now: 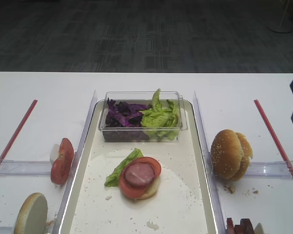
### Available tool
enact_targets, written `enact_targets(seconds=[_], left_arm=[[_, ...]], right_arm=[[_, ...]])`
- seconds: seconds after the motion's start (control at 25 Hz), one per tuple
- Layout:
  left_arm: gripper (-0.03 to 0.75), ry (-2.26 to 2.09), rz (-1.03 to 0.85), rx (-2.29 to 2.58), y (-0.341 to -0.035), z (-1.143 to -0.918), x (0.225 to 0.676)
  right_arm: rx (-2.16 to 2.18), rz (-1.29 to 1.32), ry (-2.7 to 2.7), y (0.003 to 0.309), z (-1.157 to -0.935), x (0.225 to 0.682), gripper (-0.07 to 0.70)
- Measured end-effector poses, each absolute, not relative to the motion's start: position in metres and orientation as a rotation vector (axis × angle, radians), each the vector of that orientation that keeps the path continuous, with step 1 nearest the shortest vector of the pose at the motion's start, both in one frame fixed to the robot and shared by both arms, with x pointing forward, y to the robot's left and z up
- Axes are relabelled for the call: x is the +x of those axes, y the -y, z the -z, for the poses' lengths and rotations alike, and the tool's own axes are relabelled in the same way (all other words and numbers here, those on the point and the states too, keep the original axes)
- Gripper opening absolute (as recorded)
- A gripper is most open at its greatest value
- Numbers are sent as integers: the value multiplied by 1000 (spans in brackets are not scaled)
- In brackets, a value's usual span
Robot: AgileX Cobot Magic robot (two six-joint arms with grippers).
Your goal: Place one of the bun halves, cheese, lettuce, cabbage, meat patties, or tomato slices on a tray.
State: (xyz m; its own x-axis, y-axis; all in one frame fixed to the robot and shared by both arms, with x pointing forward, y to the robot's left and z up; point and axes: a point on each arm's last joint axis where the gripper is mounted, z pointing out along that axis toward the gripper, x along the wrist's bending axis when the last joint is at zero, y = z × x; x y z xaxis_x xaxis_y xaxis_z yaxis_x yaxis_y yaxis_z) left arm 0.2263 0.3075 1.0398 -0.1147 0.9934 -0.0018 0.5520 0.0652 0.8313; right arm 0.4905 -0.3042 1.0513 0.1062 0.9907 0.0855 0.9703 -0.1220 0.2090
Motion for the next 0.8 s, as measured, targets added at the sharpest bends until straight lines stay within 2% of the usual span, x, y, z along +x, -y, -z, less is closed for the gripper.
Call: enact_targets(seconds=[0.44,0.68,0.8], left_arm=[[618,-1736,-926,1546,-308,-1040,226],[618,-1737,-928,1546,-308,-1040,226],[618,-1737,-928,1546,-308,-1040,226]], right_arm=[[2231,-354,-1986,299,-1024,381,671],[2173,-436,-1948,297,-1020,334,647],[2128,-518,-1892,296,-1025,318,645]])
